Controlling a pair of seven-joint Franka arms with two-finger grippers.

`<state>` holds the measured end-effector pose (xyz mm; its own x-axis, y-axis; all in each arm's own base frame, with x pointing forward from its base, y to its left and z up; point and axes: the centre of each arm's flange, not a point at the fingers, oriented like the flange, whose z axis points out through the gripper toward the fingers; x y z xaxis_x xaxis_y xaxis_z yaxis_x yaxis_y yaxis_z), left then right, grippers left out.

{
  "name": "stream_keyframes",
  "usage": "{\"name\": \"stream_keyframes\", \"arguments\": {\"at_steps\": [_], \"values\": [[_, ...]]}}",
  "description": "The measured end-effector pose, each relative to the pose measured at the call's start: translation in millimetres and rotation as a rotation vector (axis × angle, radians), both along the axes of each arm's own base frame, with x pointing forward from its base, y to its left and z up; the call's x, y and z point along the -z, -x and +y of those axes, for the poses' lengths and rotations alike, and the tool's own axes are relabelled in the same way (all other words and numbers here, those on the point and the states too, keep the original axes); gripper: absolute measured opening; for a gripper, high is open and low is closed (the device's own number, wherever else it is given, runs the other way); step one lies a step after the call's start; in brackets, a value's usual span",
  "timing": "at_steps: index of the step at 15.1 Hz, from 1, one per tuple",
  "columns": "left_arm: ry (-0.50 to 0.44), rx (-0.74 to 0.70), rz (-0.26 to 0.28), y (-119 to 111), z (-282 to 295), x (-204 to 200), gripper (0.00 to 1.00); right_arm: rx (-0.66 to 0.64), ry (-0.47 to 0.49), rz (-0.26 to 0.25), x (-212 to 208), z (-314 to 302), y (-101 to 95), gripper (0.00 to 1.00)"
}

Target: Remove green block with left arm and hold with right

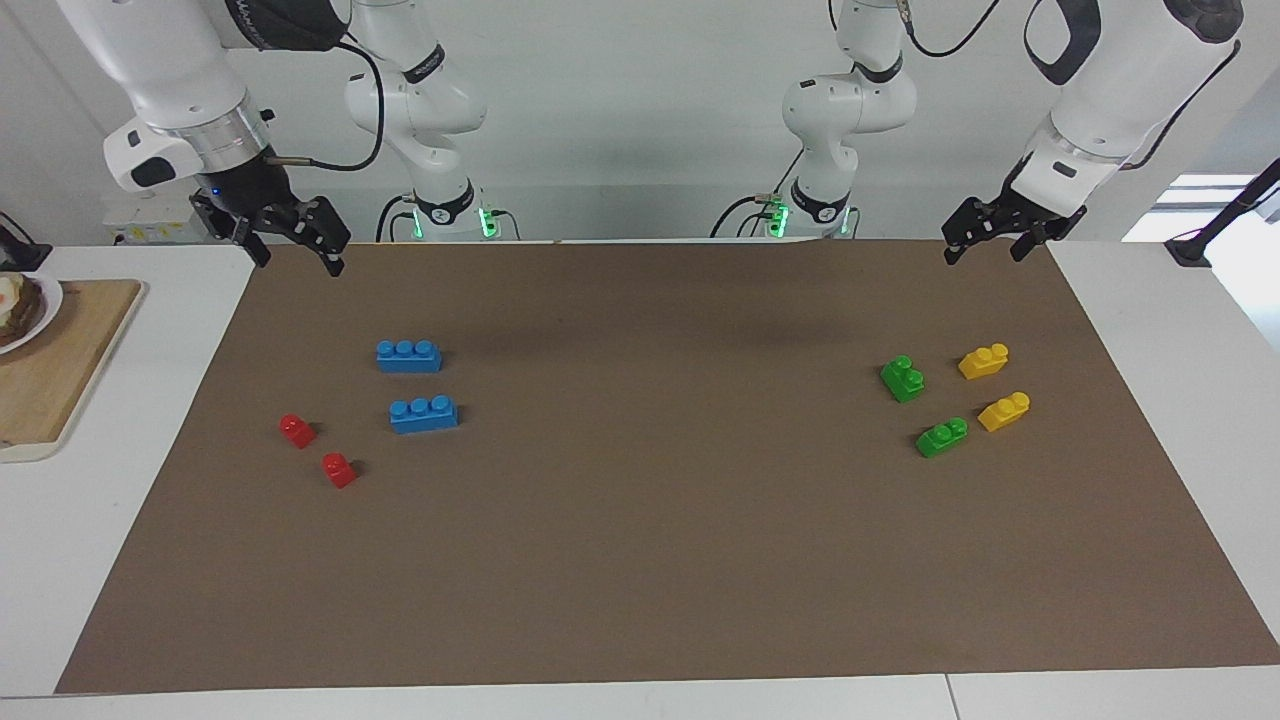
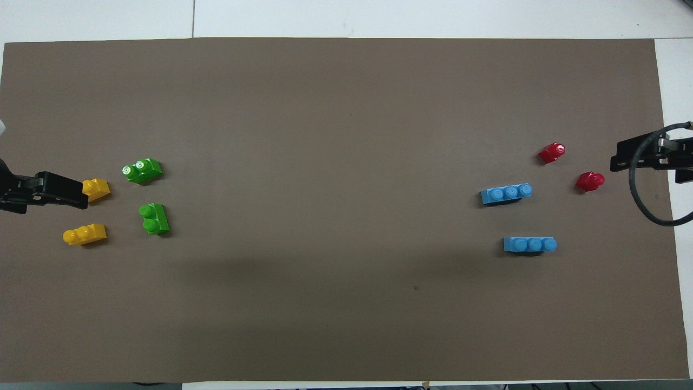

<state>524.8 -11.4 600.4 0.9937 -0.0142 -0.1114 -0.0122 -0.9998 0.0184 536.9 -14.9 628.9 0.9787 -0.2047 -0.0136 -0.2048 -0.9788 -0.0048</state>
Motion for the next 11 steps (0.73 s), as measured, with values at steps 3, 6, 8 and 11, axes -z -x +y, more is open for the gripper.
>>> {"name": "stream_keyframes", "arguments": {"at_steps": [3,6,8,11], "values": [[0.001,-0.001,-0.001,-6,1,-2,1.00,-0.004,0.002,-0.003,-2,0,-0.3,1.00],[0.002,-0.001,0.009,-13,2,2,1.00,-0.004,0.002,-0.004,-3,0,-0.8,1.00],[0.002,-0.001,0.014,-13,2,3,1.00,-0.004,0.002,-0.003,-2,0,-1.2,1.00],[0.002,0.000,0.011,-13,2,2,1.00,-0.004,0.002,-0.003,-2,0,-1.3,1.00]]}}
